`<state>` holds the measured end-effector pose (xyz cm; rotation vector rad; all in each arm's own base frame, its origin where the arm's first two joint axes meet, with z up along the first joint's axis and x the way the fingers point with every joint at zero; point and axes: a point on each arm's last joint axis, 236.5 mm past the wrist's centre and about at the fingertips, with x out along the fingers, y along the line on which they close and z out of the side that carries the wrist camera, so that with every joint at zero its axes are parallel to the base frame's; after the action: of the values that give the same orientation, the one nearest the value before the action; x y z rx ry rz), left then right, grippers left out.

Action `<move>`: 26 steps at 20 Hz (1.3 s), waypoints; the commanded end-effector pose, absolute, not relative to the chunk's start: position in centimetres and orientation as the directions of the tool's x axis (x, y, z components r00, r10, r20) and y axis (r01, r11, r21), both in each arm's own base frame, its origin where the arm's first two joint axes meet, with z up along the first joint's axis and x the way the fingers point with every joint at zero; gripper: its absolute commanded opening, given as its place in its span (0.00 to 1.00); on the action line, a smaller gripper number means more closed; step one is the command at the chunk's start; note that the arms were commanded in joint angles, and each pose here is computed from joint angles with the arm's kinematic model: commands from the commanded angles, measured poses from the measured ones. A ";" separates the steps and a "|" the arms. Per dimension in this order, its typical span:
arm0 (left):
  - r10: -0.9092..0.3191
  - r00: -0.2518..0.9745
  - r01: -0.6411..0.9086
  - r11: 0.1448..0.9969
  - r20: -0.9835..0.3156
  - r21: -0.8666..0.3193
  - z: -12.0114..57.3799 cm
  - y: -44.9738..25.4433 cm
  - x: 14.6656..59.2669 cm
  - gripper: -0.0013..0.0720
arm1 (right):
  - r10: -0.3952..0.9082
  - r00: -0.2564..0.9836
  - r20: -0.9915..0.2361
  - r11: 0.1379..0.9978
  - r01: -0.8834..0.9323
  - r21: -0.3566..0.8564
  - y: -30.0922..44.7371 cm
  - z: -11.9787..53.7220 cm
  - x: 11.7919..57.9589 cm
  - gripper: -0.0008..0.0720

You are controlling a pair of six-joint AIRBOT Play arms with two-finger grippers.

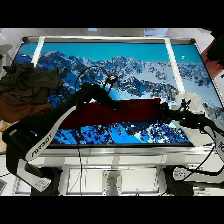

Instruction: Fold the shirts.

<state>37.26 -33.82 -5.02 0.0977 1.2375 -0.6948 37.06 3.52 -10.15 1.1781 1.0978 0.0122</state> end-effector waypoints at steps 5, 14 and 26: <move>-0.334 0.171 0.520 0.830 -0.927 -0.203 -6.9 -31.7 38.0 0.43 | 0.433 0.690 -0.580 0.337 0.473 0.814 2.0 -8.6 41.4 0.31; -0.317 0.147 0.509 0.836 -0.937 -0.204 -7.8 -31.4 37.7 0.03 | 0.609 0.703 -0.367 0.383 0.144 0.912 5.6 -1.3 43.2 0.05; -0.375 0.302 0.534 0.828 -0.877 -0.171 1.7 -33.4 42.2 0.03 | 0.734 0.580 -0.353 0.526 -0.156 0.836 8.7 8.3 41.9 0.04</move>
<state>40.35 -33.43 -3.50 0.1287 1.2065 -0.6079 42.69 7.71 7.15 0.9121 0.7513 0.5552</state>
